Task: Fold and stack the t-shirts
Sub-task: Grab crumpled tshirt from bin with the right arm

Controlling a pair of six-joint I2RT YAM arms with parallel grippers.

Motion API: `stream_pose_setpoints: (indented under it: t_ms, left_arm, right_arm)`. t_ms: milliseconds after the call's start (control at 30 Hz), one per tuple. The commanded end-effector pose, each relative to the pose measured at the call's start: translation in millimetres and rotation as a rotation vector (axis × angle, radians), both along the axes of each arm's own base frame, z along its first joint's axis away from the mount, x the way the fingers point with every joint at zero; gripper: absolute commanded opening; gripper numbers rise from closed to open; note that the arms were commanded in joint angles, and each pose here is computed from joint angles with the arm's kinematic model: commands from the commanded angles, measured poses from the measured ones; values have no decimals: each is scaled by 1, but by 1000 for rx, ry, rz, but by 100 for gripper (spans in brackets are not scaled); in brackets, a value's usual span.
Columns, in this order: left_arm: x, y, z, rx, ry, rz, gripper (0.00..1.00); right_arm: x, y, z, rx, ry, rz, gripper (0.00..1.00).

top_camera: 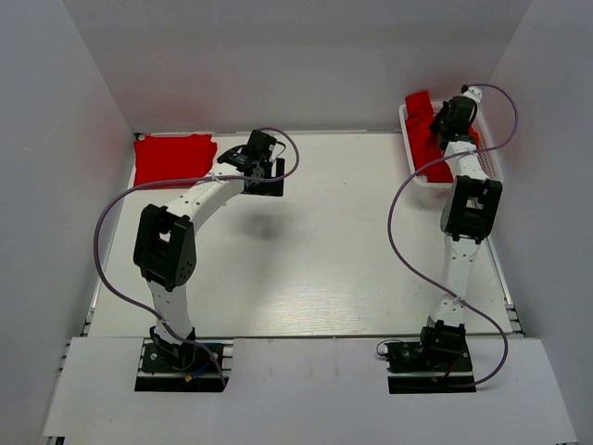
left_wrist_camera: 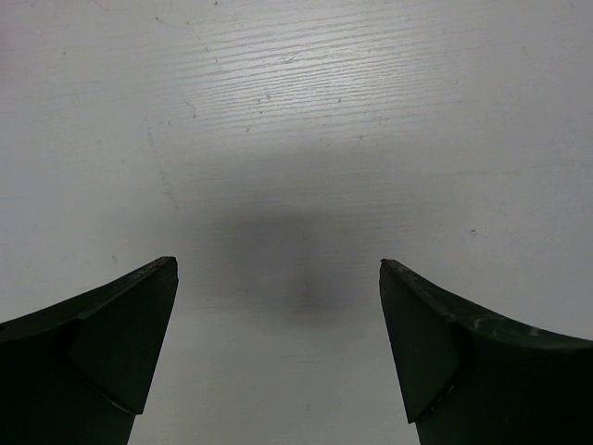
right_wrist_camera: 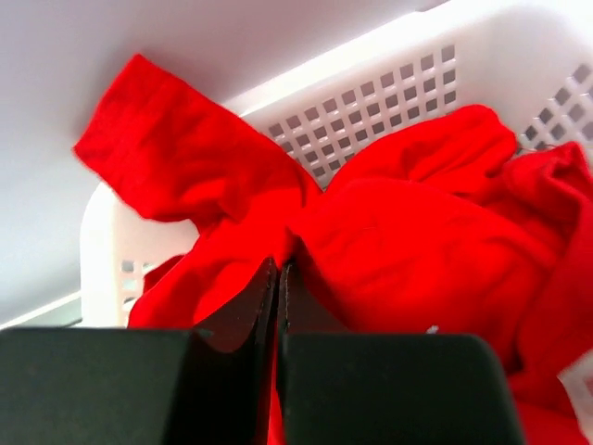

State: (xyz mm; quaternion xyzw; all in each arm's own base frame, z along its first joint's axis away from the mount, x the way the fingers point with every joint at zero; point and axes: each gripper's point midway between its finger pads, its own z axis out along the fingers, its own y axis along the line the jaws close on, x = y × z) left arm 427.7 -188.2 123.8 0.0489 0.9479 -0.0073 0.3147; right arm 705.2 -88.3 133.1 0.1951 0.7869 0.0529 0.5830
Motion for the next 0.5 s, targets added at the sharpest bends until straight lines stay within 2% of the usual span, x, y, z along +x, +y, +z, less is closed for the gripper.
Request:
stream_pose_setpoints:
  t_ms: [0,67,100,167,200,400,467]
  left_arm:
    - [4,-1,39,-47,-78,-6,100]
    - [1,0,48,-56,-95,-6,100]
    - [0,1,49,-59,-102,-6,100]
    - [-5,3,55,-64,-111,-6,100]
    - [-6,2,57,-76,-119,-12,100]
    - [-23,12,69,-90,-150,1,100]
    - [-34,20,82,-97,-184,9,100]
  right_arm:
    - [-12,-6,139,-76,-246,-12,0]
    - [-18,-4,150,-111,-252,-1,0]
    - [-29,-2,183,-128,-294,9,0]
    - [-39,-1,193,-157,-289,17,0]
    - [-52,2,227,-169,-336,21,0]
    - [-93,6,291,-216,-394,18,0]
    - [-114,11,331,-238,-456,25,0]
